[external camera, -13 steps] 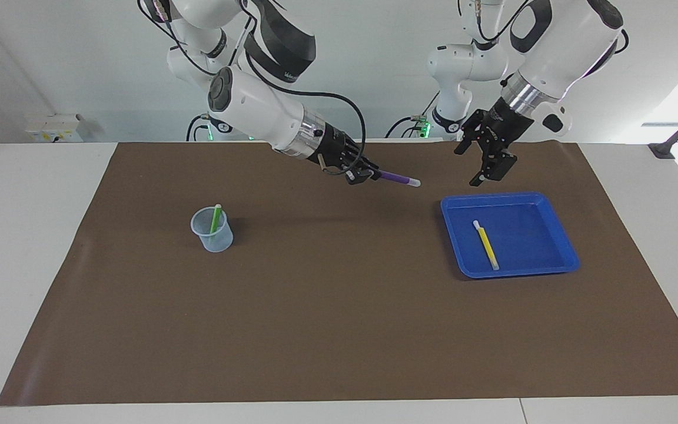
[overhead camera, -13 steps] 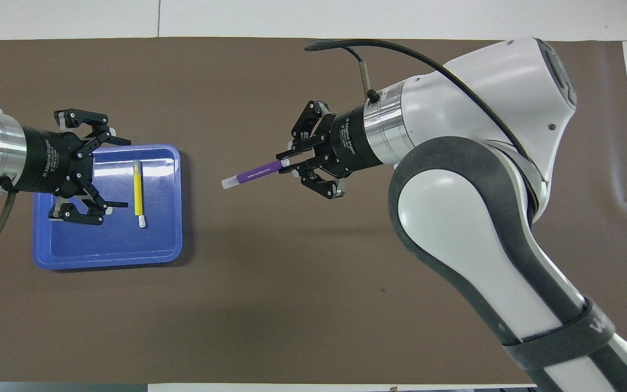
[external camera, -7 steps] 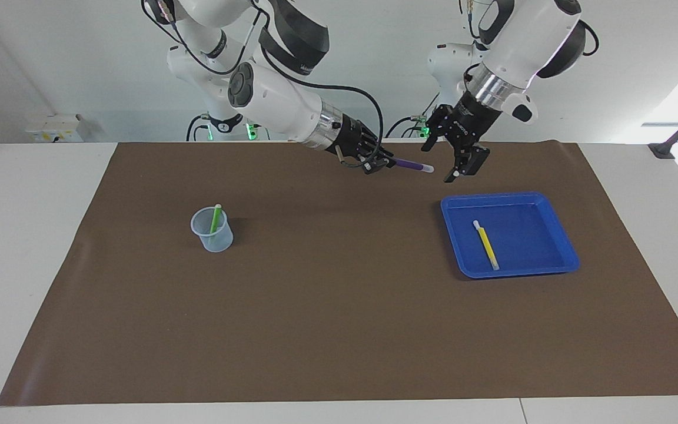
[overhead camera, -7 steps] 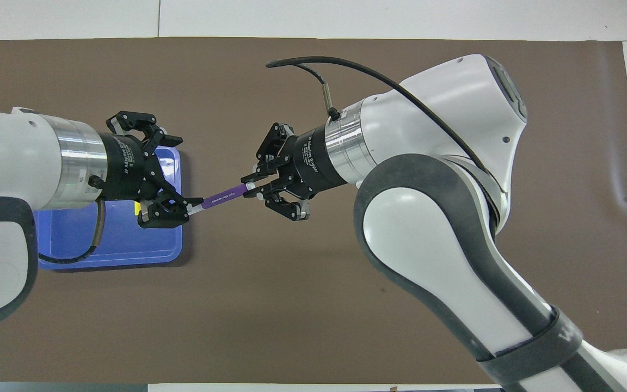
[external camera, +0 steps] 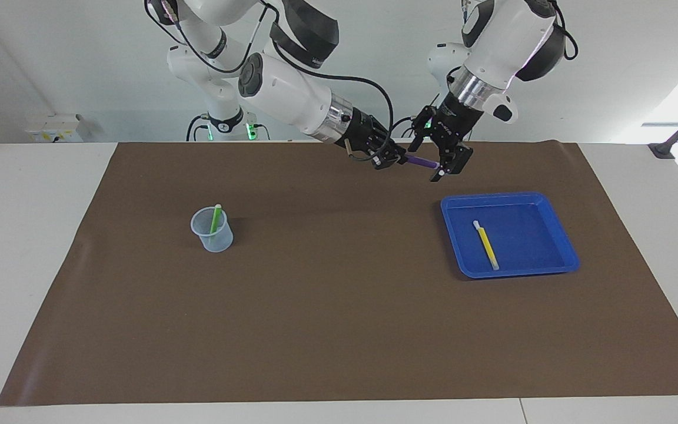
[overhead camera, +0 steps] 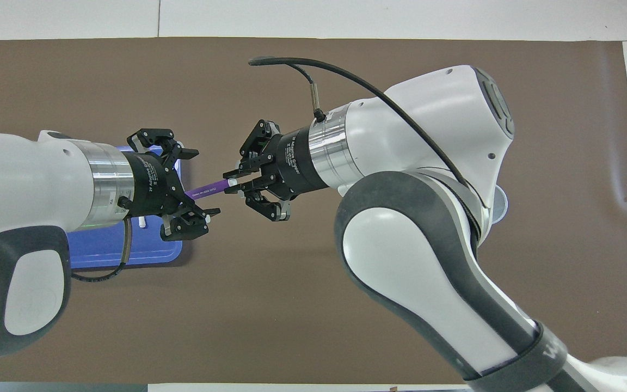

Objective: Right arm passes pens to left for tray arrangement
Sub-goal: 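Close the left gripper on the purple pen and open the right gripper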

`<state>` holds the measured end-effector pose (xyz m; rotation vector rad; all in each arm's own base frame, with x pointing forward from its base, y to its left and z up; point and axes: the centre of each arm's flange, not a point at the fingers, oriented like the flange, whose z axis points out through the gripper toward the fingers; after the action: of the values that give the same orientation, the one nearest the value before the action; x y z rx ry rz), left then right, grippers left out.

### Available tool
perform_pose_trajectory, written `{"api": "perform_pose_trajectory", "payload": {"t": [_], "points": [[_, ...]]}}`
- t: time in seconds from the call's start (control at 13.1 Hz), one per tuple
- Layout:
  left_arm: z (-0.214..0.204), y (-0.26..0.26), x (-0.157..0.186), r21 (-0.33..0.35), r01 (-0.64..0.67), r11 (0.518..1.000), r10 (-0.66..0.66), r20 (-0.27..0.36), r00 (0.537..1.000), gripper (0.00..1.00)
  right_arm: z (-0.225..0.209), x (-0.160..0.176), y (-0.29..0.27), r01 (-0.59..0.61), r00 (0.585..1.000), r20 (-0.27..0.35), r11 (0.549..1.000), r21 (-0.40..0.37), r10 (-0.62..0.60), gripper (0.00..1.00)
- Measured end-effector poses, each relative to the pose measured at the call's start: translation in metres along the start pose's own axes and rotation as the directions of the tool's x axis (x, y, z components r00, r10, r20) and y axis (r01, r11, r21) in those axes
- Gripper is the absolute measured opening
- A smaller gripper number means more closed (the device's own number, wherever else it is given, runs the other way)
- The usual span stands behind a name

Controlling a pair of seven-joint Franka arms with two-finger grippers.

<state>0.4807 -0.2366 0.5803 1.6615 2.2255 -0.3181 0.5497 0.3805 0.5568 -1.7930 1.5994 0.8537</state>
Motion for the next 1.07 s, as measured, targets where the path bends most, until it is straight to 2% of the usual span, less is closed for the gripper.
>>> {"api": "perform_pose_trajectory", "payload": {"t": [0.15, 0.23, 0.3, 0.38, 0.53, 0.61, 0.68, 0.76, 0.84, 1.07], "points": [[-0.0003, -0.0021, 0.0020, -0.004, 0.003, 1.000, -0.003, 0.001, 1.000, 0.97, -0.0001, 0.0000, -0.0002, 0.000, 1.000, 0.000, 1.000, 0.000, 0.000, 0.17], [-0.0013, -0.0025, 0.0019, -0.006, 0.003, 1.000, -0.003, 0.002, 1.000, 0.89, 0.0000, 0.0001, -0.0004, 0.000, 1.000, 0.001, 1.000, 0.001, 0.000, 0.17], [-0.0019, -0.0027, 0.0019, -0.007, 0.004, 1.000, -0.004, 0.003, 1.000, 0.89, 0.0000, 0.0002, -0.0005, 0.000, 1.000, 0.001, 1.000, 0.001, 0.000, 0.17], [-0.0020, -0.0028, 0.0018, -0.007, 0.004, 1.000, -0.004, 0.003, 1.000, 0.81, 0.0002, 0.0003, -0.0006, -0.001, 1.000, 0.001, 1.000, 0.000, 0.001, 0.17], [-0.0018, -0.0028, 0.0020, -0.007, 0.004, 1.000, -0.004, 0.002, 1.000, 0.52, 0.0005, 0.0007, -0.0008, -0.001, 1.000, 0.001, 1.000, 0.000, 0.001, 0.17], [-0.0017, -0.0028, 0.0020, -0.007, 0.004, 1.000, -0.004, 0.002, 1.000, 0.43, 0.0007, 0.0009, -0.0010, -0.002, 1.000, 0.001, 1.000, 0.000, 0.002, 0.17], [-0.0017, -0.0028, 0.0020, -0.007, 0.004, 1.000, -0.004, 0.002, 1.000, 0.42, 0.0008, 0.0010, -0.0011, -0.002, 1.000, 0.001, 1.000, -0.001, 0.002, 0.17], [-0.0014, -0.0036, 0.0016, -0.005, 0.004, 1.000, -0.004, 0.003, 1.000, 0.33, 0.0002, 0.0013, -0.0026, -0.003, 1.000, 0.003, 1.000, 0.009, 0.003, 0.17], [-0.0008, -0.0059, 0.0007, 0.000, -0.004, 1.000, 0.004, 0.001, 1.000, 0.19, -0.0004, 0.0017, -0.0047, -0.004, 1.000, 0.006, 1.000, 0.019, 0.004, 0.17], [-0.0014, -0.0058, 0.0012, -0.001, -0.005, 1.000, 0.005, 0.002, 1.000, 0.19, -0.0005, 0.0011, -0.0050, -0.003, 1.000, 0.007, 1.000, 0.018, 0.003, 0.17]]}}
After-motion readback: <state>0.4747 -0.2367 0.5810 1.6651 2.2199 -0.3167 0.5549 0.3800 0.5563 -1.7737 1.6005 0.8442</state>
